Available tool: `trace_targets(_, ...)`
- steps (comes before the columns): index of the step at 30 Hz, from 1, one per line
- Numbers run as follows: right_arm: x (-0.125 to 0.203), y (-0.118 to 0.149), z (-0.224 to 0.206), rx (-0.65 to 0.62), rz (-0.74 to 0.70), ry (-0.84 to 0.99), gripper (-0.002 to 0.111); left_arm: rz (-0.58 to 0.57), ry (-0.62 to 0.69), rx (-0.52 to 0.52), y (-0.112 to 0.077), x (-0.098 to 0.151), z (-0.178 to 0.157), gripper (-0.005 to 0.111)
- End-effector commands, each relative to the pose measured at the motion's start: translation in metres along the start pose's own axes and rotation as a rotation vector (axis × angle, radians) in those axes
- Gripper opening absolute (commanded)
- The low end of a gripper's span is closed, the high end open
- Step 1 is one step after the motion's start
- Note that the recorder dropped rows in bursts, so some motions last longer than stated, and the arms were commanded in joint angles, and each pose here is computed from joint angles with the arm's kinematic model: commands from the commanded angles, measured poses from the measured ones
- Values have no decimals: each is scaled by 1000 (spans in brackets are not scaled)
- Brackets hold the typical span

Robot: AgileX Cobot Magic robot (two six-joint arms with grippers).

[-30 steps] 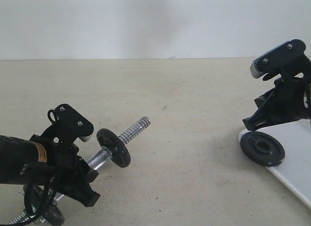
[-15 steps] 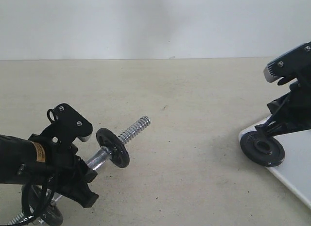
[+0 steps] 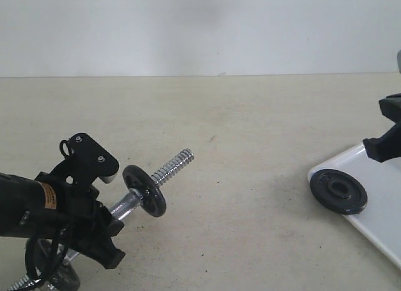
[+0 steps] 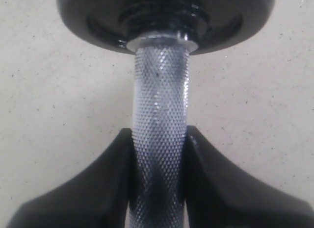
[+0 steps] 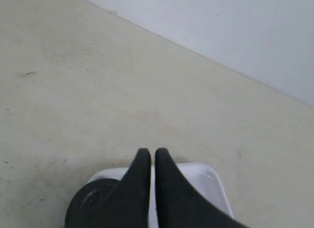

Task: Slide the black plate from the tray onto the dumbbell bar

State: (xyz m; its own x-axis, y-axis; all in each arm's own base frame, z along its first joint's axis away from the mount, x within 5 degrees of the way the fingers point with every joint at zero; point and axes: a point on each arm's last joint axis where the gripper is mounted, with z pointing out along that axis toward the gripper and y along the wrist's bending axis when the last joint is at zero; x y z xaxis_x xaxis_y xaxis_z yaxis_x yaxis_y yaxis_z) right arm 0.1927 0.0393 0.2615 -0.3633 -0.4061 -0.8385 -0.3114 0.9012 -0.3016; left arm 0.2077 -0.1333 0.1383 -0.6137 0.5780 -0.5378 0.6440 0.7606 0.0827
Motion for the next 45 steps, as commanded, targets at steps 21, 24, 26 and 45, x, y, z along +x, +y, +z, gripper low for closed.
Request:
trace_targets(21, 8, 2, -14, 7, -9, -42, 1, -10, -994, -201, 15, -72, -82, 4)
trace_targets(24, 8, 2, -14, 7, -9, -42, 1, -10, -987, -200, 15, -68, -80, 4)
trace_targets(26, 8, 2, -14, 7, -9, -42, 1, -18, -982, -195, 14, -66, -79, 4)
trace_targets(45, 7, 2, -14, 5, -9, -50, 1, -17, -888, -180, 9, -34, -70, 4)
